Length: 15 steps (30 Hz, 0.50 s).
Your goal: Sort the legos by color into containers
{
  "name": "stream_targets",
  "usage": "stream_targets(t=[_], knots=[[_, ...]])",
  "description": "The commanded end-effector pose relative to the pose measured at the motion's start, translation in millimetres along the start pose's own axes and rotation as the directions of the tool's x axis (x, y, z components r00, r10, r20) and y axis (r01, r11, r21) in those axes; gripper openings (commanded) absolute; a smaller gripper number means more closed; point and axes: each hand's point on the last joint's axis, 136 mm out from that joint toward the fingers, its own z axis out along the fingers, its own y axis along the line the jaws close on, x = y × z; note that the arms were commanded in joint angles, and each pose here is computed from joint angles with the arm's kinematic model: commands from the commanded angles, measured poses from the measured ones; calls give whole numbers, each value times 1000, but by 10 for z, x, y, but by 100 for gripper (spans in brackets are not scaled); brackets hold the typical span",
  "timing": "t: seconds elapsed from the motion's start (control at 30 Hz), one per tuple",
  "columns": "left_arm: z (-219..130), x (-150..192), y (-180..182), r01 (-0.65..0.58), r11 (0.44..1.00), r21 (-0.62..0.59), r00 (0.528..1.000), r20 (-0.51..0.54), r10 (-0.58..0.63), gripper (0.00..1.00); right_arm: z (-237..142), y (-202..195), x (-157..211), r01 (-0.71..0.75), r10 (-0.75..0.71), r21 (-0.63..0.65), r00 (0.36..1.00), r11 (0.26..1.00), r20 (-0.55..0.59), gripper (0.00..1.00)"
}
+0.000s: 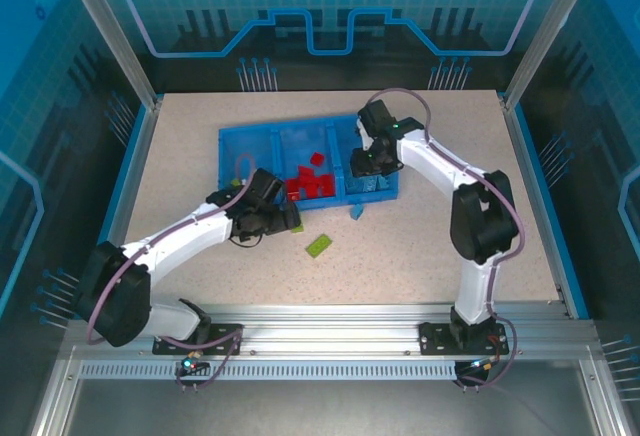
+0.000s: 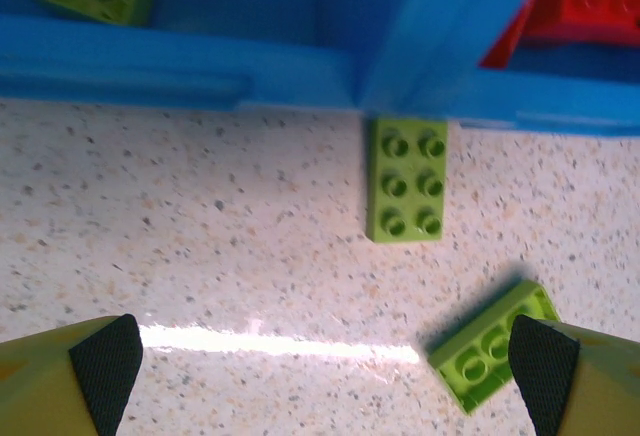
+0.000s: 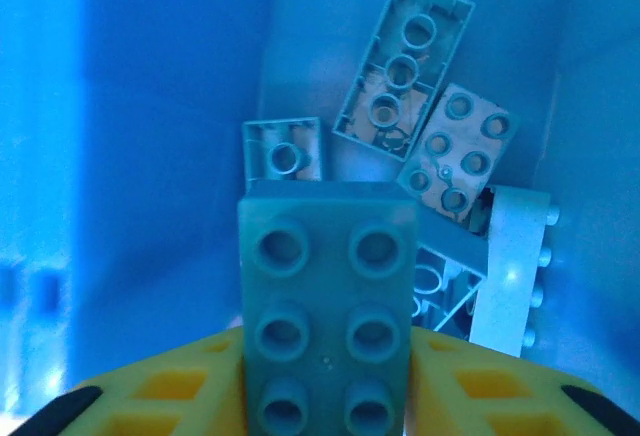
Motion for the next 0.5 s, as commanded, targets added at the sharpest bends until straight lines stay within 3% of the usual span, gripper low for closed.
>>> stream_targets(t=[0.0, 0.27, 0.47], knots=[[49, 117, -16, -27, 999, -29, 1000, -11, 27, 99, 21, -125, 72, -15, 18, 61, 998, 998, -55, 44], [119, 426, -217, -3, 998, -68, 994, -111, -4, 99, 83, -181, 117, -23, 30, 89, 996, 996, -79, 50], [247, 645, -549, 47, 998, -46, 978, -200, -55, 99, -87, -99, 115, -38, 39, 51, 999, 998, -30, 59]])
